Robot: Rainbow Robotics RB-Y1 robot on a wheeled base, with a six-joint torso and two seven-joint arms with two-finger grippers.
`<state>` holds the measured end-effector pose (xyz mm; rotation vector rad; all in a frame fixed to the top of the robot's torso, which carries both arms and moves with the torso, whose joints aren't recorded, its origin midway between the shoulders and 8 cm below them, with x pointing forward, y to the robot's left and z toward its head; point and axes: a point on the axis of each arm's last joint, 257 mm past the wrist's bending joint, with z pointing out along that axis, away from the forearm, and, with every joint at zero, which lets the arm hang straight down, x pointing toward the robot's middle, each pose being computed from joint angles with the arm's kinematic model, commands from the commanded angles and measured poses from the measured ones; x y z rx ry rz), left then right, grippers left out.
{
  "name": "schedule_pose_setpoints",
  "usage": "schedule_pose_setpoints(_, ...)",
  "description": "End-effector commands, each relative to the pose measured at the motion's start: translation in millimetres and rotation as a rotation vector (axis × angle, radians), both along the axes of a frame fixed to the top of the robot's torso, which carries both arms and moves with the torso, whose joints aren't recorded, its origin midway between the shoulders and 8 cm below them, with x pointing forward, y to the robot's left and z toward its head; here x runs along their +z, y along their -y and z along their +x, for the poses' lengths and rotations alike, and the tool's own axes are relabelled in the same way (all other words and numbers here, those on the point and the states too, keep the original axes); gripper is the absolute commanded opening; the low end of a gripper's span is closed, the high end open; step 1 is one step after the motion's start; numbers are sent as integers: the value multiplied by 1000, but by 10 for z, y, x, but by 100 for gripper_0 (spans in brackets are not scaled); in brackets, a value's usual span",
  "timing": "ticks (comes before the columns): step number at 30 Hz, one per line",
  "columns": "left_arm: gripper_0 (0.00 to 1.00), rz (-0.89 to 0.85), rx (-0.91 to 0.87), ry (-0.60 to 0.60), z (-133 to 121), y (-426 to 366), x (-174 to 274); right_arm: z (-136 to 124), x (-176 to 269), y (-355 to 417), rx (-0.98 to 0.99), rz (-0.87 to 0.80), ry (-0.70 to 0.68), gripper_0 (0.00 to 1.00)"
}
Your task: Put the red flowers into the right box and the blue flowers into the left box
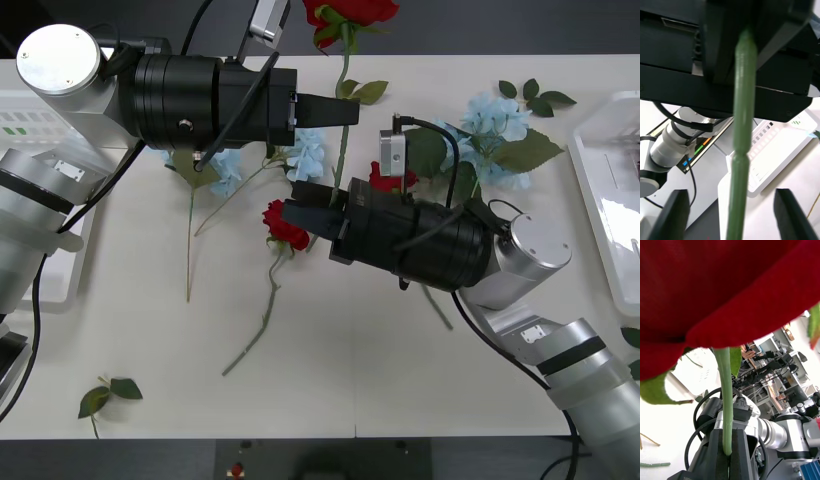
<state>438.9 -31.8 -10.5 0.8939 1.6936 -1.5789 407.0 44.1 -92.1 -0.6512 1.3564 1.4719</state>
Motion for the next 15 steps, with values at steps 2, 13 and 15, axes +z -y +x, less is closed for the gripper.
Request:
schedule_pose_setpoints(2, 0, -11, -7, 35, -13, 29, 223, -44, 254, -122, -4, 51, 56, 12)
schedule_pose_setpoints(13, 0, -11, -7, 35, -13, 29, 223, -31, 262, -126, -7, 56, 47, 0)
schedule_pose_setpoints(15, 23, -11, -7, 35, -13, 29, 223, -27, 262, -125, -9, 56, 47, 0)
